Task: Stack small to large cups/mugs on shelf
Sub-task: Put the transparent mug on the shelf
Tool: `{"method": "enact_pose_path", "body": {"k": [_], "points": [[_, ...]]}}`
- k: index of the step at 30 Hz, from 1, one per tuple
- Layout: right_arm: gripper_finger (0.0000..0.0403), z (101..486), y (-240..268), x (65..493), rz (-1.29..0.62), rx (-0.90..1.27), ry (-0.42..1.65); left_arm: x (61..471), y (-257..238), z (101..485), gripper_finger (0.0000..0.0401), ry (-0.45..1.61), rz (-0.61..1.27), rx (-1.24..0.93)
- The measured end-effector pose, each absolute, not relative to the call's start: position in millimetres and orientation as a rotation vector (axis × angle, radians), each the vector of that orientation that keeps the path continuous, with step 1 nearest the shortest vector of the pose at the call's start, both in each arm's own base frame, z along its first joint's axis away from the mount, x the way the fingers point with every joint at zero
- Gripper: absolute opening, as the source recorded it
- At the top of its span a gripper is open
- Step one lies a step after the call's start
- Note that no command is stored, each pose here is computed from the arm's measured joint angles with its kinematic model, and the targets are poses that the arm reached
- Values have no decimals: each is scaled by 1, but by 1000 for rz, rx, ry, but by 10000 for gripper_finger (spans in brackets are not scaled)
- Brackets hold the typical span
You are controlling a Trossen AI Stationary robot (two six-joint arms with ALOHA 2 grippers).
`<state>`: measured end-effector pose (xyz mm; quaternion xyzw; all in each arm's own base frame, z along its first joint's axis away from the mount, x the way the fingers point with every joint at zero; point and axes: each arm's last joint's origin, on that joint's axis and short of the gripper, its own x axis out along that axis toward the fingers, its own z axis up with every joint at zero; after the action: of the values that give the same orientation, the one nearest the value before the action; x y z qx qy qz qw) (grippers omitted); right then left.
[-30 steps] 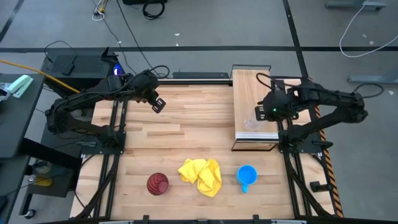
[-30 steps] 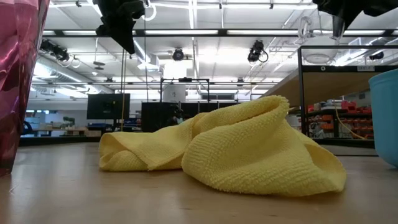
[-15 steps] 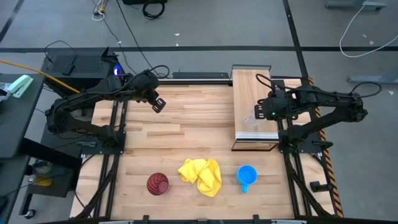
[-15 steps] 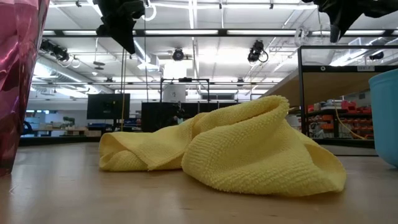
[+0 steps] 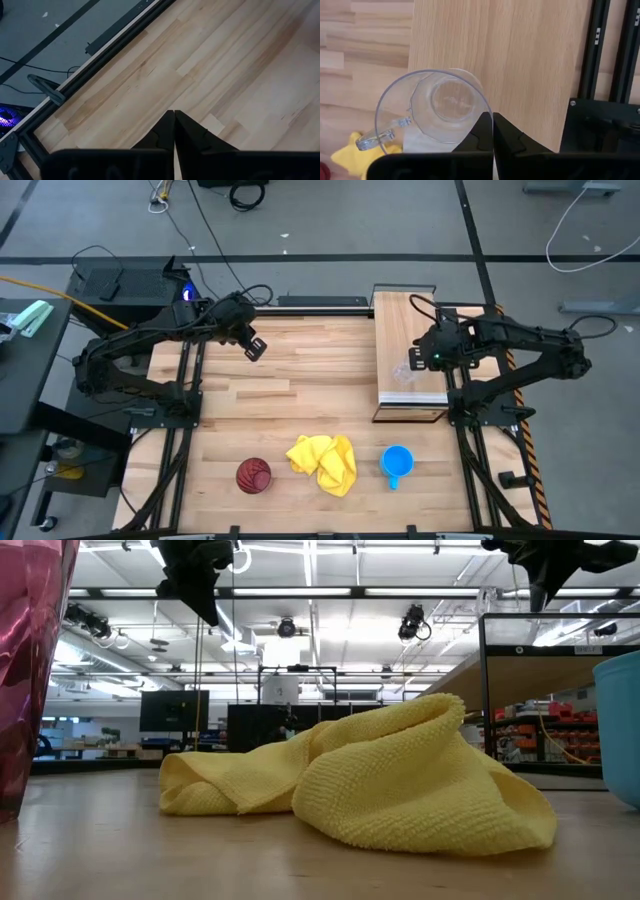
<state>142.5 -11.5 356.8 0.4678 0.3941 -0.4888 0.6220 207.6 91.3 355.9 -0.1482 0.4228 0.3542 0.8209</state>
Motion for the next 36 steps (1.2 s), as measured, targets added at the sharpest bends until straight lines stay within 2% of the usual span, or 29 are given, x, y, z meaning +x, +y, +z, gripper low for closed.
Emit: {"method": "enact_pose_path", "body": {"k": [10,20,29,36], "points": [[0,338,-9,143,-1112,1043,1008,208,91,356,27,901,753,-314],[2,347,-9,141,-1091,1004,987,208,92,356,16,899,754,-315],[37,349,-9,137,-1070,996,975,208,92,356,29,889,755,-315],[61,349,-8,137,-1050,979,983,209,92,357,23,883,755,-316]]}}
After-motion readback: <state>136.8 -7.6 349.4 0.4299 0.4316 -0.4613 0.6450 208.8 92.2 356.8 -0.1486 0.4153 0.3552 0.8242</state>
